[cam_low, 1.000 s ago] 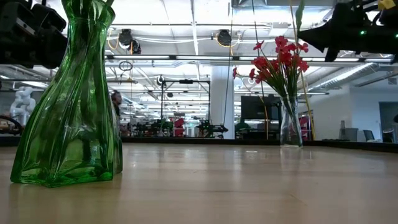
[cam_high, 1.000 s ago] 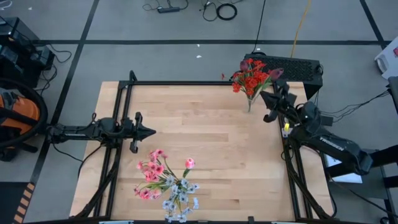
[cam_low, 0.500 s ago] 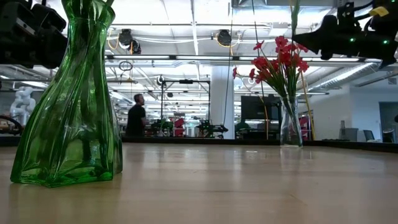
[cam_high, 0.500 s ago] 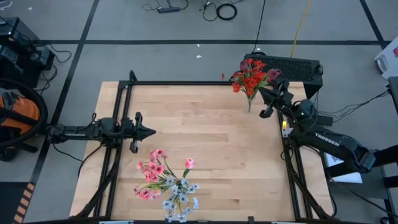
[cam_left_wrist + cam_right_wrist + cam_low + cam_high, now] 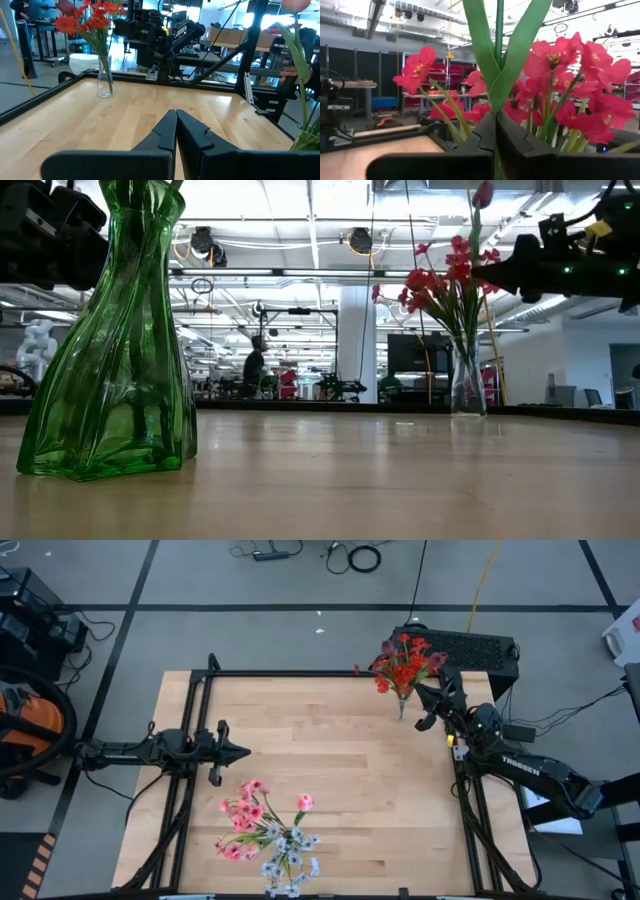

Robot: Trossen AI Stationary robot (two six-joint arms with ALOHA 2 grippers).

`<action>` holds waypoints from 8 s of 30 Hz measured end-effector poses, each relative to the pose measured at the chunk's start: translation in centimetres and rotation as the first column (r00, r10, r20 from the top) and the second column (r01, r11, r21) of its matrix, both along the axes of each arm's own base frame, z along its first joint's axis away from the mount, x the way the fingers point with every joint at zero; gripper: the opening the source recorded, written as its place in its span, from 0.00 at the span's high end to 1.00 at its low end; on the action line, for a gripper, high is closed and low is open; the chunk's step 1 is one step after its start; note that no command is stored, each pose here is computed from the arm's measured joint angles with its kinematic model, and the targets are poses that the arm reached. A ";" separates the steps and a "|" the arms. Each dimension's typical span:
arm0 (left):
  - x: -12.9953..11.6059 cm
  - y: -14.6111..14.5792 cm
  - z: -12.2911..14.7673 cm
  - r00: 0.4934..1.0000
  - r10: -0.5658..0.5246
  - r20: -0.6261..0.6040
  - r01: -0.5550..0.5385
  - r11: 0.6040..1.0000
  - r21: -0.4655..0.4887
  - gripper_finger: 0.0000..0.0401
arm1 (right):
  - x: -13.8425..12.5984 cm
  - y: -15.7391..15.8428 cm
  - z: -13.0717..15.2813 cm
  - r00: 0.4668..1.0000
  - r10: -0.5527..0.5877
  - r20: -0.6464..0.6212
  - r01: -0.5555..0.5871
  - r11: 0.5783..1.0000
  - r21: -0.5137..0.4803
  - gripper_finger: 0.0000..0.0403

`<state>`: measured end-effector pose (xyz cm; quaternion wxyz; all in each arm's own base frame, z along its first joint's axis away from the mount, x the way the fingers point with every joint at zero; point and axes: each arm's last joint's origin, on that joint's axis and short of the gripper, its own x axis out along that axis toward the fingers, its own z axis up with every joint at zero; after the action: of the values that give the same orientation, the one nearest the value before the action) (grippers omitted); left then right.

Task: Sort flowers into vase by color
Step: Put the red flower into the transparent vase, then return to Home Position

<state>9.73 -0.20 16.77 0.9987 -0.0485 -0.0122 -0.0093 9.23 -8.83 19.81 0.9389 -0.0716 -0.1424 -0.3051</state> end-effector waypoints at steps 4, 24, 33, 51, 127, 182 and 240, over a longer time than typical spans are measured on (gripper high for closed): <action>0.0 0.0 0.0 1.000 0.000 0.000 0.000 1.000 0.000 0.96 | 0.1 -0.1 -0.1 1.000 -0.003 -0.024 0.003 1.000 0.001 1.00; 0.0 0.0 0.0 1.000 0.000 0.000 0.000 1.000 0.000 0.96 | 0.4 -0.7 -3.0 0.976 -0.019 -0.215 0.068 0.972 0.223 1.00; 0.0 0.0 0.0 1.000 0.000 0.000 0.000 1.000 0.000 0.96 | 0.5 -0.7 -3.1 0.976 -0.014 -0.218 0.068 0.968 0.242 1.00; 0.0 0.0 0.0 1.000 0.000 0.000 0.000 1.000 0.000 0.96 | 1.1 -1.4 2.9 0.900 0.047 -0.433 0.148 0.902 0.405 0.79; 0.0 0.0 0.0 1.000 0.000 0.000 0.000 1.000 0.000 0.96 | 1.3 8.6 -1.7 0.751 0.656 -0.079 -0.563 0.698 0.443 1.00; 0.0 0.0 0.0 1.000 0.001 0.000 -0.001 1.000 0.000 0.96 | 0.7 8.5 -3.0 0.790 0.601 -0.120 -0.531 0.769 0.355 1.00; 0.0 0.0 0.0 1.000 0.000 0.000 0.000 1.000 0.000 0.96 | 0.7 8.5 -3.0 0.791 0.600 -0.120 -0.530 0.770 0.355 1.00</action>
<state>9.73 -0.20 16.77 0.9987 -0.0485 -0.0121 -0.0092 9.89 -0.29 16.76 0.9962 0.0854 -0.0007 -0.0142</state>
